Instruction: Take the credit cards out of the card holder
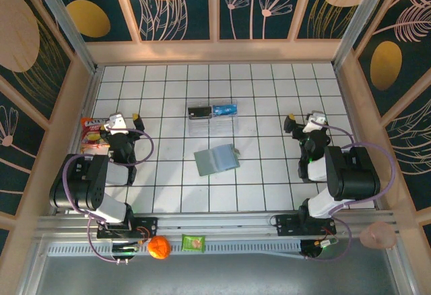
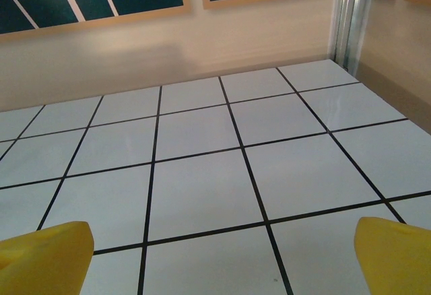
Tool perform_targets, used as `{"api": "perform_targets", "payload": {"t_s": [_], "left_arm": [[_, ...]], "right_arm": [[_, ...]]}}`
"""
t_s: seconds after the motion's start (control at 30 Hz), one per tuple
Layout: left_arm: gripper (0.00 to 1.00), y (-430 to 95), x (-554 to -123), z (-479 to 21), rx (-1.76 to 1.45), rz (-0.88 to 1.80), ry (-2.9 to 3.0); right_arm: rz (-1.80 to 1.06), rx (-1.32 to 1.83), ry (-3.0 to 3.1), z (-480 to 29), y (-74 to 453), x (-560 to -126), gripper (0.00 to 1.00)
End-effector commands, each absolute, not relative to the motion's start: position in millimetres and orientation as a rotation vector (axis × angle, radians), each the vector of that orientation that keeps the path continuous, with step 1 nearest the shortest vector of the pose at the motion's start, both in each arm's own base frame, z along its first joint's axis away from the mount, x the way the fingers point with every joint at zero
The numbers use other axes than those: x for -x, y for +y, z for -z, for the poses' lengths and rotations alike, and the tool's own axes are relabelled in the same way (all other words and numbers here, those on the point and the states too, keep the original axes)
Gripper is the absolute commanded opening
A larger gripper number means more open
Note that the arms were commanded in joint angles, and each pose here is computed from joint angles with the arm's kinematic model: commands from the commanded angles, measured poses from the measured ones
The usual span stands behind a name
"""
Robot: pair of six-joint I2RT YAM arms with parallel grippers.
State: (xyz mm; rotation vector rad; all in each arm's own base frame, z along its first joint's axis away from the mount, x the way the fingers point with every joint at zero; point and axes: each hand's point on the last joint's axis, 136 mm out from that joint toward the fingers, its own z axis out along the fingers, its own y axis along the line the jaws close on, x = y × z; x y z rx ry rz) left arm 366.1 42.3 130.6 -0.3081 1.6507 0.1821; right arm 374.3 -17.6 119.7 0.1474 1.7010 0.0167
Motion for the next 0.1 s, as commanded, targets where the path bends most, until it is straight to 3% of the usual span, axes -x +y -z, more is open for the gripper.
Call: {"api": "perform_targets", "payload": {"t_s": [0.0,0.07], "left_arm": [[0.99,42.8,-366.6,-138.8,0.316,-0.162,1.614],[0.99,42.7,-366.5,-139.0,0.316,-0.161,1.613]], "right_arm": [[-0.032,-0.151,1.664,-127.0,-15.9,-374.4,0.99],[-0.033,-0.150,1.665,-126.9,-15.6,-374.4,0.99]]}}
